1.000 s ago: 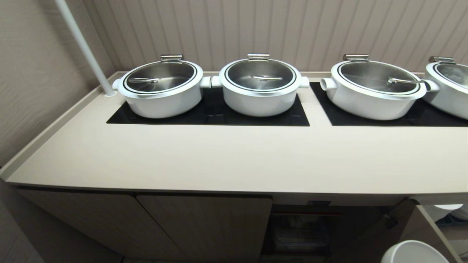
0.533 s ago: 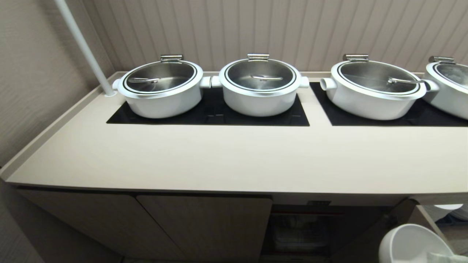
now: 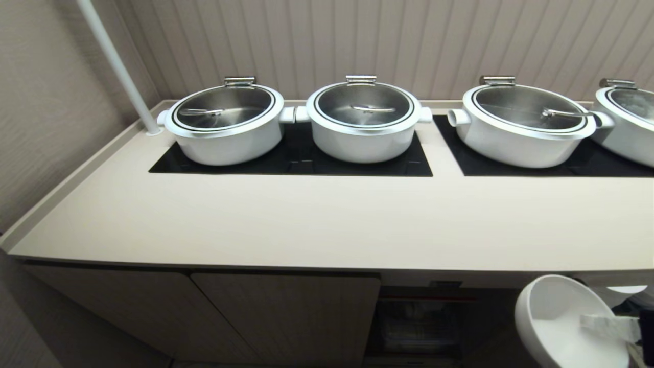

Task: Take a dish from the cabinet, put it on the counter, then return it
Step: Place it on the table

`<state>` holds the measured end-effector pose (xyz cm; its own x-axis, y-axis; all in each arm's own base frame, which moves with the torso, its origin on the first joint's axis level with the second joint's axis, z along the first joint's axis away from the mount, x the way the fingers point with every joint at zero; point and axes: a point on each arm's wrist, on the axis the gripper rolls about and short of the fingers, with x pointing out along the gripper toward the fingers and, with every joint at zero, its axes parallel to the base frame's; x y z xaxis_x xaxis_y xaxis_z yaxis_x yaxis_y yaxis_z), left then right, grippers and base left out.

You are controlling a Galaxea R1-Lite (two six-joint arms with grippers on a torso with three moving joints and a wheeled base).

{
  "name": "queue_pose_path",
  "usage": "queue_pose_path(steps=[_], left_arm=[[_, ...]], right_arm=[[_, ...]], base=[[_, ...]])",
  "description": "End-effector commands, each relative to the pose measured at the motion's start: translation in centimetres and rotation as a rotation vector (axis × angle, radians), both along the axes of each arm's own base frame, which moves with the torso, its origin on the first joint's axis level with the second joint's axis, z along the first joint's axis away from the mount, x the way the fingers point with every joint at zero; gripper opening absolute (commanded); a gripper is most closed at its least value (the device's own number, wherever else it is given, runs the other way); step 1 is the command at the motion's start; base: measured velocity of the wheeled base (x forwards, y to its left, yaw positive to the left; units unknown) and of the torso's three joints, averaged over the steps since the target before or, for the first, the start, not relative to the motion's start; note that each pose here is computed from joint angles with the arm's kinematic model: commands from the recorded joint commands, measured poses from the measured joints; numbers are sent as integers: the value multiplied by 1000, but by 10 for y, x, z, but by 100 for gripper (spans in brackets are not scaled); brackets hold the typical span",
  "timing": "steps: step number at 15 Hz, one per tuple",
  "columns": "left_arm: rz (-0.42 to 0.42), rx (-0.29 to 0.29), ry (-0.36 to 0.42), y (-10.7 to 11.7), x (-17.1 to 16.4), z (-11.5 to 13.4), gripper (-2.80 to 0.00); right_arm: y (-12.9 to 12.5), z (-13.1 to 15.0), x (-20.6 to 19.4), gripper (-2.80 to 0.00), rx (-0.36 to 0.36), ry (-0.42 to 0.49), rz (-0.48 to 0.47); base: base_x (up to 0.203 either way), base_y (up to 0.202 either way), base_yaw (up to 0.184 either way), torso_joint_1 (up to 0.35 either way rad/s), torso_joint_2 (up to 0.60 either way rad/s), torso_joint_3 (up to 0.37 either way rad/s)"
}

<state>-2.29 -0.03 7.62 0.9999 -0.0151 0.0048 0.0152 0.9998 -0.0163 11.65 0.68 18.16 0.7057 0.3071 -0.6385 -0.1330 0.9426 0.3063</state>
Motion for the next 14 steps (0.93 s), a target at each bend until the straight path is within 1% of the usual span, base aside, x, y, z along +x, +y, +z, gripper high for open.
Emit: queue_pose_path(steps=[1, 4, 9, 12, 14], left_arm=[[0, 0, 0, 0, 0, 0, -280], [0, 0, -1, 0, 0, 0, -280], [0, 0, 0, 0, 0, 0, -280], [0, 0, -1, 0, 0, 0, -280], [0, 0, -1, 0, 0, 0, -280]], right_arm=[[0, 0, 17, -280, -5, 49, -6], [-1, 5, 47, -280, -31, 97, -31], [0, 14, 115, -280, -62, 115, -50], [1, 10, 155, -280, -68, 132, -53], [2, 8, 179, -280, -55, 137, -67]], base=[[0, 0, 0, 0, 0, 0], [0, 0, 0, 0, 0, 0], [0, 0, 0, 0, 0, 0], [0, 0, 0, 0, 0, 0], [0, 0, 0, 0, 0, 0]])
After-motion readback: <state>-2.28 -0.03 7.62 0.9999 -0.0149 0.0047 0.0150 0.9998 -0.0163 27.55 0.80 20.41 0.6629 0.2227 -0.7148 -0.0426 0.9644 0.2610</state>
